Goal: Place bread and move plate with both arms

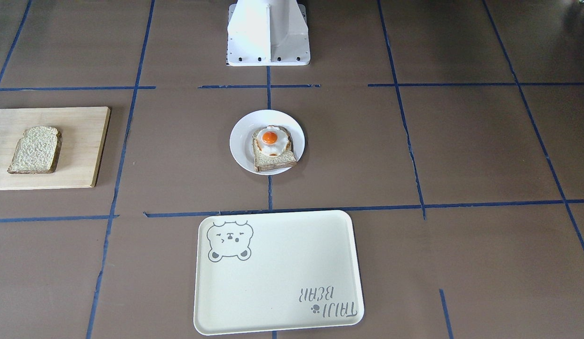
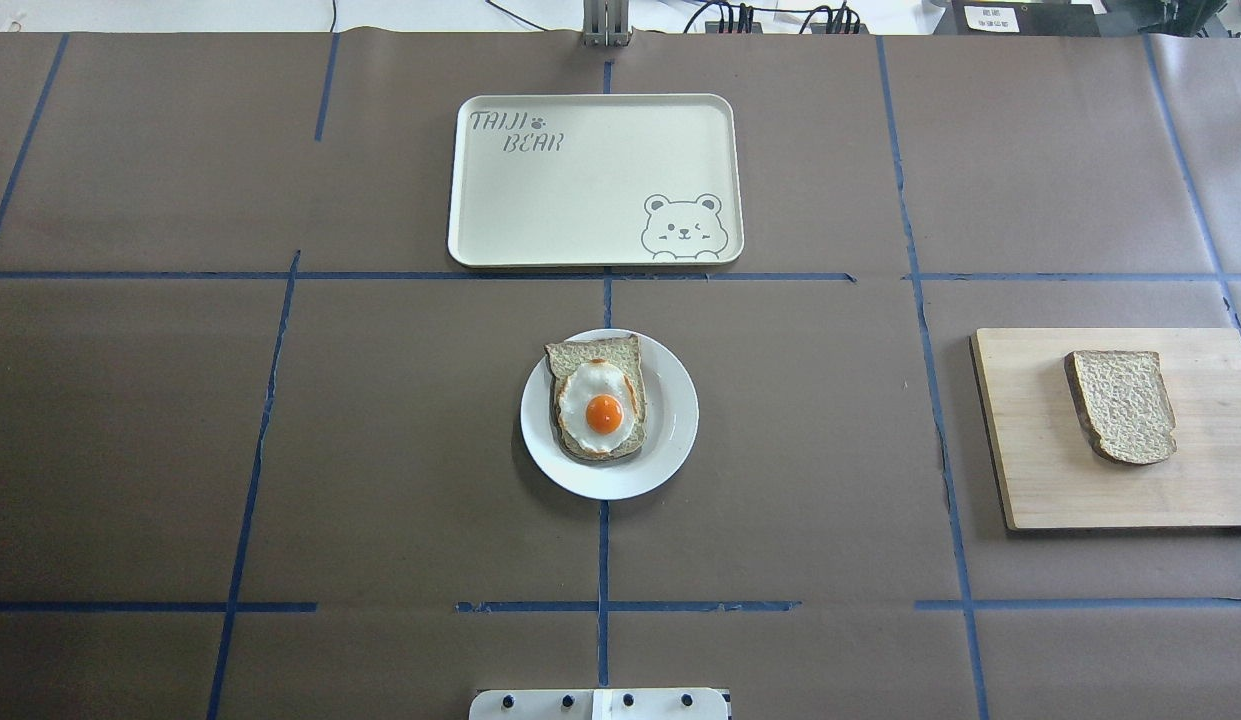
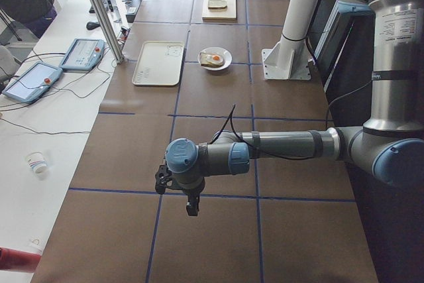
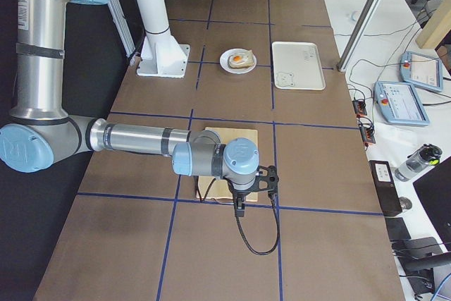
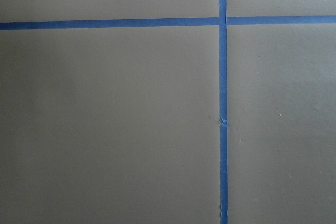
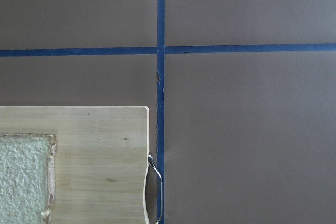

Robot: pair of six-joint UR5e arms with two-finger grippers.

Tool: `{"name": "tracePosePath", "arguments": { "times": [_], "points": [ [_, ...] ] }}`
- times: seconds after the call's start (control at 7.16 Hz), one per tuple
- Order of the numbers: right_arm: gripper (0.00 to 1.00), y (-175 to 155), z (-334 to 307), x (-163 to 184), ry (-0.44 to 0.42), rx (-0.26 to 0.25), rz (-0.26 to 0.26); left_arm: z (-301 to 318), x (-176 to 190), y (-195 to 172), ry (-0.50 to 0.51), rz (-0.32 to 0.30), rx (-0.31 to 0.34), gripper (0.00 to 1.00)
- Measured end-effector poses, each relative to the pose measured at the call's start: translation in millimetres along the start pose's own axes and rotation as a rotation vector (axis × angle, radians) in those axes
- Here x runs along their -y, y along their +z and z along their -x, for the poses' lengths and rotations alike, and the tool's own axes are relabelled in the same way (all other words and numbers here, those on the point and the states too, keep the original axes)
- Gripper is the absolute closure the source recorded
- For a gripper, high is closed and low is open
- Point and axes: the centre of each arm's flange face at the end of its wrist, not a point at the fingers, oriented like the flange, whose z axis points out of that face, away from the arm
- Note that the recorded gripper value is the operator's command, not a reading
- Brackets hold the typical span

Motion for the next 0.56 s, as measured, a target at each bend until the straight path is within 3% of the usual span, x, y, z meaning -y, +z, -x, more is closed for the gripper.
{"name": "tracePosePath", "arguments": {
  "times": [0.56],
  "points": [
    [0.00, -4, 8, 15, -0.011, 0.021, -0.010, -5, 1, -5, 0.010, -0.011, 0.000, 0.00]
  ]
}}
